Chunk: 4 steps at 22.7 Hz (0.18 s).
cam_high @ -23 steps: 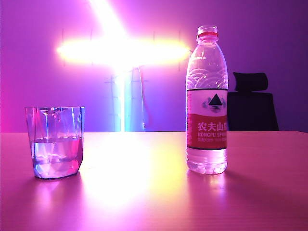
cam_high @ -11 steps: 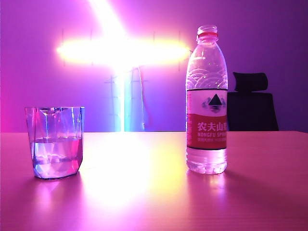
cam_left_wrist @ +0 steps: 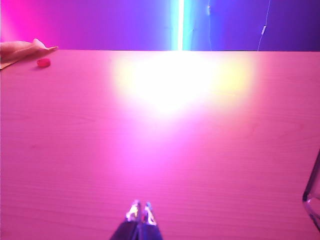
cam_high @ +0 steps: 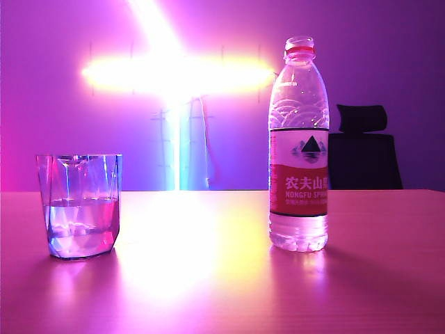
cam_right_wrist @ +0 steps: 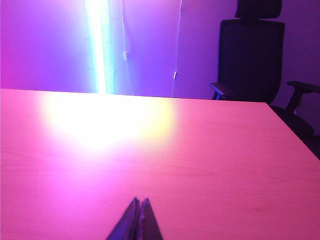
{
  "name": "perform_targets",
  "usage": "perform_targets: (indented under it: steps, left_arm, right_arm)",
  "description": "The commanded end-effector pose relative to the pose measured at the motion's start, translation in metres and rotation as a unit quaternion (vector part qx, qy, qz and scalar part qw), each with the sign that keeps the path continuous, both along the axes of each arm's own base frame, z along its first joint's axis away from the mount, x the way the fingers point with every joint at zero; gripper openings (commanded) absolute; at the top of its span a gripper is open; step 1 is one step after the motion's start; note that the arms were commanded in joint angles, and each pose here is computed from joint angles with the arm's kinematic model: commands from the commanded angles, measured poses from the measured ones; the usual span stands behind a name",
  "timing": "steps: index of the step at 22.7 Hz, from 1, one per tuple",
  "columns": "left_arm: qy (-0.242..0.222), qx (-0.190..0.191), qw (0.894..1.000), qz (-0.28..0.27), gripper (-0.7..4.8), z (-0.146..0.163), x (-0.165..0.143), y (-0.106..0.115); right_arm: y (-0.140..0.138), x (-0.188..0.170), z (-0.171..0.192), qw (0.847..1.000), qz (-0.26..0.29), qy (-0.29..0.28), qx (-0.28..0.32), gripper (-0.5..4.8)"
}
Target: Pick up the mineral water bottle on the table and pour water into the mug until it's half full.
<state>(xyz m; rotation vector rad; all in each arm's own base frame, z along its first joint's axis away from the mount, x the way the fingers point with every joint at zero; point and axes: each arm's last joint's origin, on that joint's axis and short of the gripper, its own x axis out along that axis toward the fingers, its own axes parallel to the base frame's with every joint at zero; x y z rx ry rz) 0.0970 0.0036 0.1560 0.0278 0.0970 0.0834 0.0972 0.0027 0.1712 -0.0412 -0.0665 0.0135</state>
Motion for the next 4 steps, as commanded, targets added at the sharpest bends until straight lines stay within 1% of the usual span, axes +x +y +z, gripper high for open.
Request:
perform_targets:
  steps: [1, 4]
  left_arm:
    - [-0.003, -0.002, 1.0, -0.001, -0.02, 0.0012, 0.0, 0.0]
    - [-0.003, -0.002, 1.0, -0.001, -0.02, 0.0012, 0.0, 0.0]
  right_arm:
    - [-0.0002, 0.0001, 0.0006, 1.0, -0.003, -0.009, -0.001, -0.08]
    - [-0.0002, 0.0001, 0.0006, 1.0, -0.003, -0.009, -0.001, -0.08]
